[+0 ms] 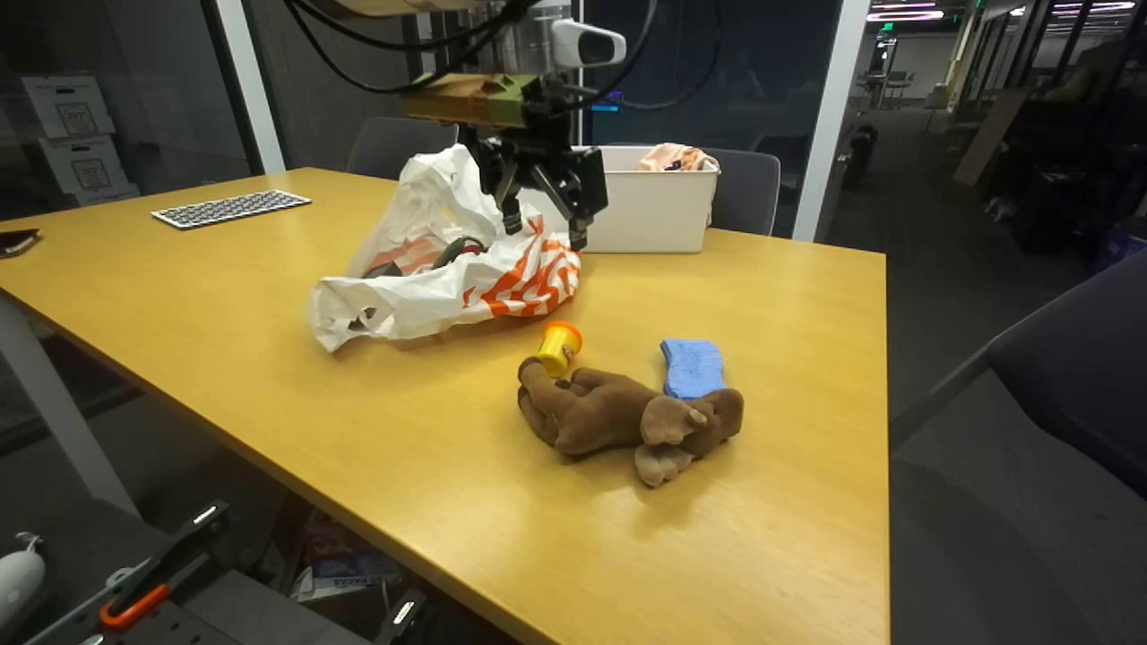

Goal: Put the duster, the turnip plush toy, the yellow container, the moose toy and the blue sponge in the plastic

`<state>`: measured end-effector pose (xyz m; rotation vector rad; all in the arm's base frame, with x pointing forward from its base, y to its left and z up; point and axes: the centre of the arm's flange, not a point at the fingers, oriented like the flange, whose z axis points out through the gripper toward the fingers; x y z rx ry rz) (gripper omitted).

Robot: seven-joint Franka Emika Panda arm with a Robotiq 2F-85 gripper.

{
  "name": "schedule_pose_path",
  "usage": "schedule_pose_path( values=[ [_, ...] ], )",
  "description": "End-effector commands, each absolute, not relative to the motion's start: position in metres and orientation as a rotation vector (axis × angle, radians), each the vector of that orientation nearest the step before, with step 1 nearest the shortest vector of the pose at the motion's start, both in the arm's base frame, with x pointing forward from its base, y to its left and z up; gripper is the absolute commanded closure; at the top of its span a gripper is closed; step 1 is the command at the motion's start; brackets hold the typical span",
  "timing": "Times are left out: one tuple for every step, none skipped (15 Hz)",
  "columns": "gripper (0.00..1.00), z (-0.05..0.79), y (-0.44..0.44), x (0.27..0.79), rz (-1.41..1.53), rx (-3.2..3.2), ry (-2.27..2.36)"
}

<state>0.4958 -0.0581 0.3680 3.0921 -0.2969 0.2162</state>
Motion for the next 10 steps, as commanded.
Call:
schedule_pose_path(
  values=[
    [0.0, 0.332, -0.054, 0.489, 0.169, 3.103, -0.226],
    [0.0, 0.323, -0.052, 0.488, 0.154, 3.104, -0.199],
    [0.0, 0.315, -0.05, 0.485, 0.141, 3.108, -0.168],
    [0.0, 0.306, -0.049, 0.485, 0.129, 3.104, -0.138],
    [0.0, 0.297, -0.048, 0.485, 0.109, 3.102, -0.106],
    [0.0, 0.29, -0.048, 0.484, 0.109, 3.098, -0.079],
    [0.0, 0.282, -0.048, 0.486, 0.112, 3.095, -0.057],
    [0.0, 0.276, -0.05, 0.488, 0.114, 3.086, -0.046],
    [0.0, 0.271, -0.051, 0.49, 0.119, 3.086, -0.035],
    [0.0, 0.267, -0.052, 0.492, 0.132, 3.077, -0.027]
  ],
)
